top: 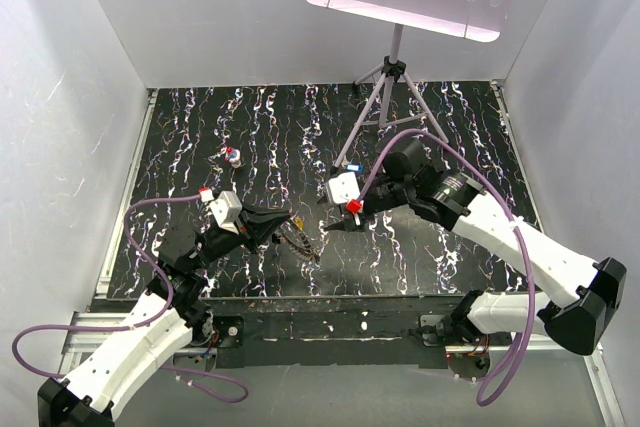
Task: Put the keys on the keyring
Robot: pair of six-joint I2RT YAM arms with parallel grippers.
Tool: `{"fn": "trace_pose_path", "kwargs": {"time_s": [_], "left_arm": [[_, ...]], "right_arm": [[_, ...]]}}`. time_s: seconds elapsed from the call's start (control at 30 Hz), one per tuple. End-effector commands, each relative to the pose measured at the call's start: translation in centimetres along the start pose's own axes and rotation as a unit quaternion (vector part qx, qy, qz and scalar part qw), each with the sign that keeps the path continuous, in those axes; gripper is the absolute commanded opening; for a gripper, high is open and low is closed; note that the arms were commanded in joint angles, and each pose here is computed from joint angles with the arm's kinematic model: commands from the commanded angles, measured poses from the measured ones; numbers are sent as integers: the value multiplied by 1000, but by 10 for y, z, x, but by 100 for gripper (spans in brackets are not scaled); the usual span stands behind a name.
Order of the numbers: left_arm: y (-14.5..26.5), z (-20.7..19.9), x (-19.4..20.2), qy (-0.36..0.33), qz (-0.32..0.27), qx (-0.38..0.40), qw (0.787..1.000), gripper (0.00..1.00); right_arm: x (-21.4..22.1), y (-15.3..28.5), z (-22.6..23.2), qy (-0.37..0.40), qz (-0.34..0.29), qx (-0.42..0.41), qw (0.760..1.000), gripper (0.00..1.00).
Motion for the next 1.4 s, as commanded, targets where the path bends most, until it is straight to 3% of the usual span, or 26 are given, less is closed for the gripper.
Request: {"fn": "trace_pose_path", "kwargs": {"time_s": [0.0,1.37], "left_arm": [[-2,-5,-18,-25,-27,17,999,0],[-13,-13,-3,2,-19,76,997,0]], "right_arm": [[-9,12,-4,-26,-24,19,999,62],[7,31,-12,-142,-52,35,988,67]]}}
Point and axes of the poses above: each gripper's point midway between its finger pads, its own y axis back along the fingers, its own z axis along the line the jaws close on, x = y × z, the point moved 9 cm from there along y, back along the fingers, and after that the axes turned 8 degrees about y, right-handed, at the moved point
